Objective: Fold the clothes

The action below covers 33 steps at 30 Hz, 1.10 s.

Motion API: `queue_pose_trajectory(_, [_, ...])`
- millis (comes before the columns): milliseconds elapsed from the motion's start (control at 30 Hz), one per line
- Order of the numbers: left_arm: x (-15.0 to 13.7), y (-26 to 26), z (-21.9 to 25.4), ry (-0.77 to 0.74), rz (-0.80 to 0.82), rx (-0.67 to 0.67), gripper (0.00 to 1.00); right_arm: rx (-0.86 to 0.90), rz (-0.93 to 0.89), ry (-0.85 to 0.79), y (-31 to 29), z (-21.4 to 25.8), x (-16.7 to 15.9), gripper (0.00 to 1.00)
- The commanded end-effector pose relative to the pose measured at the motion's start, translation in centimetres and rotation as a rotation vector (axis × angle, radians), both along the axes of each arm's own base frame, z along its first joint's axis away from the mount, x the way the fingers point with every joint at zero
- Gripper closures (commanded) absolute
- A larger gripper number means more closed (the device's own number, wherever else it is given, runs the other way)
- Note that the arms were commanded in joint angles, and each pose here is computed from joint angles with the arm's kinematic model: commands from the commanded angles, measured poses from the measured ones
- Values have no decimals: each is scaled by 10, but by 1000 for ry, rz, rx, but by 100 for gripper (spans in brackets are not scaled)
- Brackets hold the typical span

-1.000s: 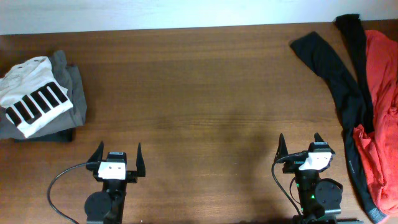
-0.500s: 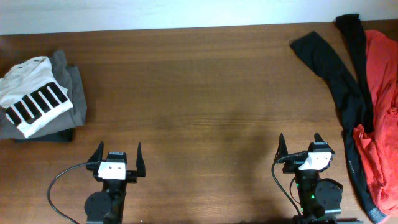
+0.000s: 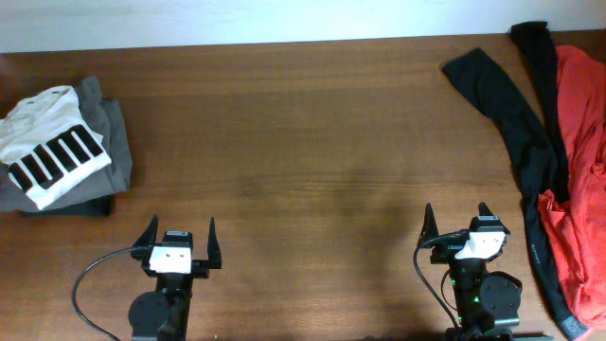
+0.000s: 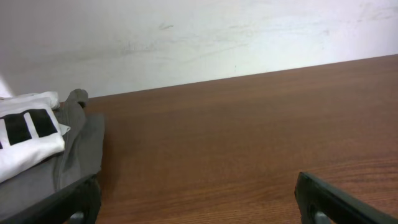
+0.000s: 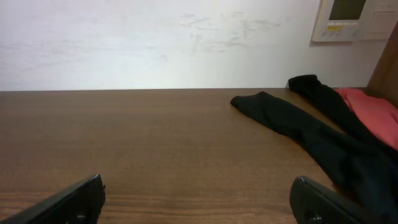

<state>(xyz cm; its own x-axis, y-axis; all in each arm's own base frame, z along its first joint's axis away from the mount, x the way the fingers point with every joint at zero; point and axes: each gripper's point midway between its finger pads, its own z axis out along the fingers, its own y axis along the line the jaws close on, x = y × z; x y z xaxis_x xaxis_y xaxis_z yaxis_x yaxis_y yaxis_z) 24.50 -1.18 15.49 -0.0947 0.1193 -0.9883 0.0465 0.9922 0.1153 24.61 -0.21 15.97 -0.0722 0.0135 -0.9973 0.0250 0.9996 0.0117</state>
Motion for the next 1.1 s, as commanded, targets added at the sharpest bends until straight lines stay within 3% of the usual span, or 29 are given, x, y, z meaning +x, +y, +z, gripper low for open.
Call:
queue_pose_trajectory(0, [-1,0,2,-1,2,6,1,3,-16,4,-3,-4,0,1])
queue_pose_trajectory(1067, [-1,3,2,-2,16,22,1,3,-15,4,-3,-4,0,1])
